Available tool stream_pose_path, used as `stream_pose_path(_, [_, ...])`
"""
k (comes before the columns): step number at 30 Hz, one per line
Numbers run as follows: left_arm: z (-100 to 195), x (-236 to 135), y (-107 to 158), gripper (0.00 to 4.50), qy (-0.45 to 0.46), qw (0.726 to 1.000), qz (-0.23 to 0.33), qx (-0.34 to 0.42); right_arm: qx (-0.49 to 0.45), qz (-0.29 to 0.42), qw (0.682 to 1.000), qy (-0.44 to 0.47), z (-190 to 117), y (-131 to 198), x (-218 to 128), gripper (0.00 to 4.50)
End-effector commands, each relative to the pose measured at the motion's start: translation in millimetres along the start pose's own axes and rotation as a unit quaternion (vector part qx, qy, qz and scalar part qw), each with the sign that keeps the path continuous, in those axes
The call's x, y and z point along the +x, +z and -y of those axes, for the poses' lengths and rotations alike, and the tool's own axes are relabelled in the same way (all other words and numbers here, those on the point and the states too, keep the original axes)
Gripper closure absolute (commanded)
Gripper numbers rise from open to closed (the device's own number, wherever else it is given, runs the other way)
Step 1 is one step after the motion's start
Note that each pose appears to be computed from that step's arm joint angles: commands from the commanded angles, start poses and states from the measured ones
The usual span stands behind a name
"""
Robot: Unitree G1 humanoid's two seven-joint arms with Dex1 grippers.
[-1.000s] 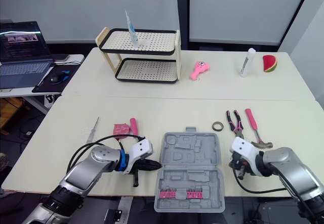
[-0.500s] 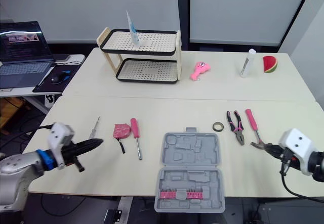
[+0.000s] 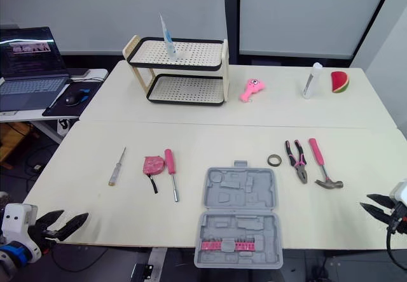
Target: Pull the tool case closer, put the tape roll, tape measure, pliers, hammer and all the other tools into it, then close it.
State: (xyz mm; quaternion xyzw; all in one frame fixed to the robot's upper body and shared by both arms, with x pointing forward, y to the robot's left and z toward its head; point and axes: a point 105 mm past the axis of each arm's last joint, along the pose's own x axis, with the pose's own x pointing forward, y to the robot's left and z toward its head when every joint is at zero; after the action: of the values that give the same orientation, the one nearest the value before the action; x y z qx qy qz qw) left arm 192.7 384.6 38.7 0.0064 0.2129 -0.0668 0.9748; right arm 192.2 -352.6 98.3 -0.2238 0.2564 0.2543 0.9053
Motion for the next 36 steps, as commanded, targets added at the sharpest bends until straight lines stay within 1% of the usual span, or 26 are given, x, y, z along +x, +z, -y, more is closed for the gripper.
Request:
stream_pose_path(1, [-3,-5,12,0.0,0.008,0.999,0.026,0.016,-0.025,0.001,1.0,0.003,4,6,-3,2.16])
stream_pose_path(6, [3,-5,15,0.0,-0.009,0.999,0.029,0.029,-0.033,0.01,0.999,0.013,6,16,3,1.32])
stream_pose_path(7, [4,-5,17,0.0,-0.012,0.999,0.029,0.032,-0.035,0.011,0.999,0.015,6,17,4,1.1])
stream_pose_path(9, [8,-6,22,0.0,-0.03,0.998,0.028,0.046,-0.053,0.018,0.998,0.023,8,27,8,0.48])
stream_pose_path(10, [11,-6,24,0.0,-0.042,0.997,0.027,0.056,-0.065,0.022,0.997,0.027,9,33,11,0.09])
stream_pose_path(11, [15,-6,27,0.0,-0.057,0.996,0.025,0.065,-0.08,0.029,0.996,0.033,10,41,15,0.04])
stream_pose_path(13, [28,-3,34,0.0,-0.096,0.991,0.025,0.085,-0.106,0.043,0.992,0.054,9,61,24,0.04])
stream_pose_path(16, [58,6,45,0.0,-0.171,0.978,0.028,0.119,-0.142,0.057,0.983,0.097,-1,90,41,0.04])
stream_pose_path(19, [91,14,55,0.0,-0.248,0.955,0.033,0.162,-0.17,0.066,0.975,0.13,-11,114,60,0.04])
stream_pose_path(21, [111,17,63,0.0,-0.289,0.94,0.042,0.178,-0.182,0.064,0.97,0.147,-16,124,70,0.04])
stream_pose_path(23, [136,19,71,0.0,-0.34,0.918,0.05,0.199,-0.195,0.058,0.965,0.164,-22,131,83,0.04])
stream_pose_path(25, [160,19,82,0.0,-0.386,0.895,0.062,0.213,-0.217,0.055,0.959,0.174,-27,139,96,0.42])
stream_pose_path(26, [167,19,86,0.0,-0.399,0.888,0.065,0.217,-0.224,0.056,0.957,0.177,-29,142,101,0.59])
stream_pose_path(29, [192,17,98,0.0,-0.446,0.863,0.072,0.227,-0.242,0.046,0.95,0.192,-36,146,115,1.72])
stream_pose_path(30, [201,16,102,0.0,-0.462,0.853,0.073,0.23,-0.25,0.042,0.947,0.195,-38,149,121,1.91])
stream_pose_path(32, [210,15,106,0.0,-0.478,0.844,0.073,0.233,-0.258,0.036,0.946,0.194,-40,152,129,1.91])
stream_pose_path(36, [229,14,118,0.0,-0.508,0.824,0.08,0.236,-0.313,0.017,0.931,0.186,-42,161,152,1.91])
